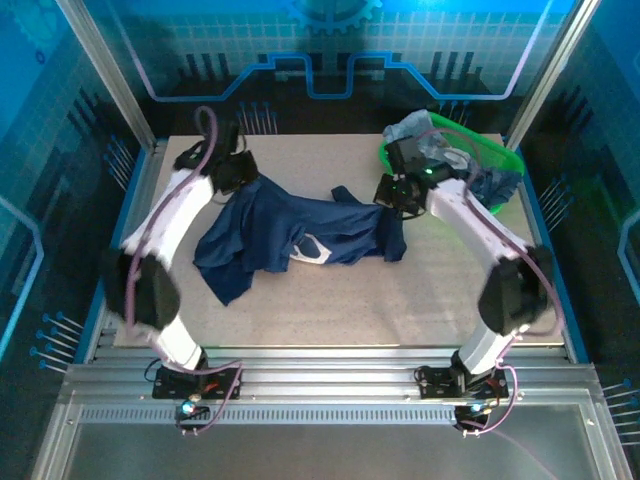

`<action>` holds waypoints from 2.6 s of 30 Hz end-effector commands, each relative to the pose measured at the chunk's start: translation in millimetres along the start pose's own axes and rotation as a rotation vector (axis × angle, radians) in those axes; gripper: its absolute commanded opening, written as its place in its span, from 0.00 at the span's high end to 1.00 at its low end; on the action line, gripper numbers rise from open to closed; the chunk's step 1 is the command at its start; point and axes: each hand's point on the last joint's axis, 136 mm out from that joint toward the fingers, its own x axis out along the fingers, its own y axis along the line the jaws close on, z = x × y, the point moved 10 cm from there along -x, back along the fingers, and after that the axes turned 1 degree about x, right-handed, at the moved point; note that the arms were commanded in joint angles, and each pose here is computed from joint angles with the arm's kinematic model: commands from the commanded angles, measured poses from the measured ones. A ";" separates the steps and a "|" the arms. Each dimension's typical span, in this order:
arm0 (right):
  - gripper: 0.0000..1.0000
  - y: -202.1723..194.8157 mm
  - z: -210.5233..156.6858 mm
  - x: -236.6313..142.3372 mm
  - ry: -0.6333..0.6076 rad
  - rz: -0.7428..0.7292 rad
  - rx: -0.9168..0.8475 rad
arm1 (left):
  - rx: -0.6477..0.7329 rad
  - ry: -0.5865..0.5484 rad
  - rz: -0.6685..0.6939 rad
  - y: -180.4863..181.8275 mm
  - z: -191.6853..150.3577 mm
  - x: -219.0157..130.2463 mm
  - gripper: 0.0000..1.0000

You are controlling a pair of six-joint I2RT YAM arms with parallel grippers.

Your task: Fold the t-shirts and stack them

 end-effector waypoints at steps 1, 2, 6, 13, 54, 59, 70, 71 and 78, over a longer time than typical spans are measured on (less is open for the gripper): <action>1.00 -2.2 13.9 39.9 0.105 -0.064 0.011 | -0.010 0.157 0.042 11.3 11.3 54.1 1.00; 1.00 -1.9 18.1 48.8 0.122 -0.086 0.015 | -0.002 0.152 0.048 10.3 20.4 63.7 0.97; 1.00 4.4 25.6 66.1 0.173 -0.129 0.004 | 0.013 0.156 0.117 10.7 26.8 60.4 0.64; 1.00 -3.9 15.5 54.7 0.181 -0.127 -0.002 | -0.093 0.351 0.169 62.2 -68.8 12.7 0.61; 0.56 -19.3 -50.3 16.9 0.293 -0.048 -0.005 | -0.317 -0.125 0.127 78.4 -67.3 -96.0 1.00; 0.56 -85.0 -54.3 12.8 0.260 -0.026 0.358 | -0.324 -0.101 0.139 86.1 -81.0 -94.0 1.00; 0.57 -91.6 -51.2 73.4 0.349 0.054 0.826 | -0.307 -0.091 0.125 86.0 -83.8 -92.8 1.00; 0.57 -91.6 -51.4 75.5 0.352 0.050 0.852 | -0.307 -0.090 0.123 85.9 -84.0 -92.7 1.00; 0.59 -99.2 -66.3 87.2 0.406 -0.016 0.957 | -0.307 -0.089 0.107 84.4 -83.1 -91.2 1.00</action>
